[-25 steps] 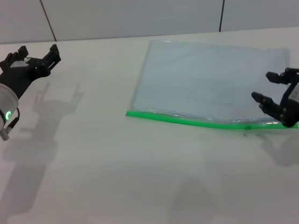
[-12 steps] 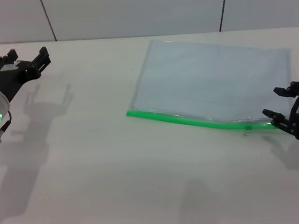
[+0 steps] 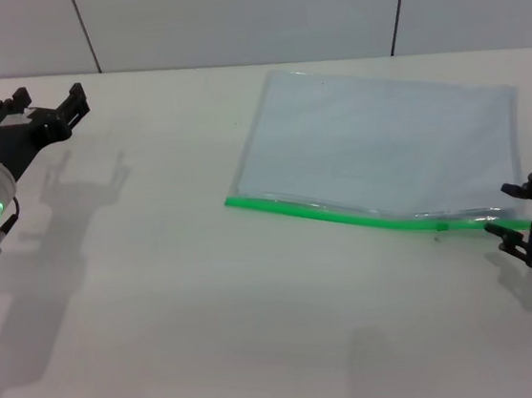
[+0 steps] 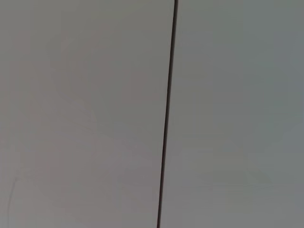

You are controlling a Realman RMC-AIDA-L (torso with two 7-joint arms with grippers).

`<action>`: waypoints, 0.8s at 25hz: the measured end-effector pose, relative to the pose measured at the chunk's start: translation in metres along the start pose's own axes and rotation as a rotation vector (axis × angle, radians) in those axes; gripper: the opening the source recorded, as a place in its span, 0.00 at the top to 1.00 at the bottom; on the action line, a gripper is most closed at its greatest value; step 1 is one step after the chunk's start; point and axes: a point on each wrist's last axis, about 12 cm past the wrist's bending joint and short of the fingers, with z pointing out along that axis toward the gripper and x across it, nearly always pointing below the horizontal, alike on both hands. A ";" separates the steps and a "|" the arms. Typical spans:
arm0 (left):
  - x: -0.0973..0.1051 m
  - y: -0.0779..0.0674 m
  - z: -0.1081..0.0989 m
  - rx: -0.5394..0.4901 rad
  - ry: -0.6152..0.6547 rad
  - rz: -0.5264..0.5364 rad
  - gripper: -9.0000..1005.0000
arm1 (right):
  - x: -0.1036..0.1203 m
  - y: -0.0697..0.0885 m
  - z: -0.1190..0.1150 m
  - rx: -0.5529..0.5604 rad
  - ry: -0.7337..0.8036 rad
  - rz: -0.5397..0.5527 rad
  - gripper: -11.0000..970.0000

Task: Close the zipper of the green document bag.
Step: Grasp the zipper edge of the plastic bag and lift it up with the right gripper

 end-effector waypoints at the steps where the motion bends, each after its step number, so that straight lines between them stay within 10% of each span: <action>1: 0.000 0.000 0.000 -0.001 0.001 0.000 0.17 | 0.001 0.001 0.000 0.000 0.004 -0.001 0.50; 20: 0.001 0.002 -0.001 -0.011 0.008 -0.005 0.17 | 0.006 0.018 0.009 0.071 0.063 -0.072 0.49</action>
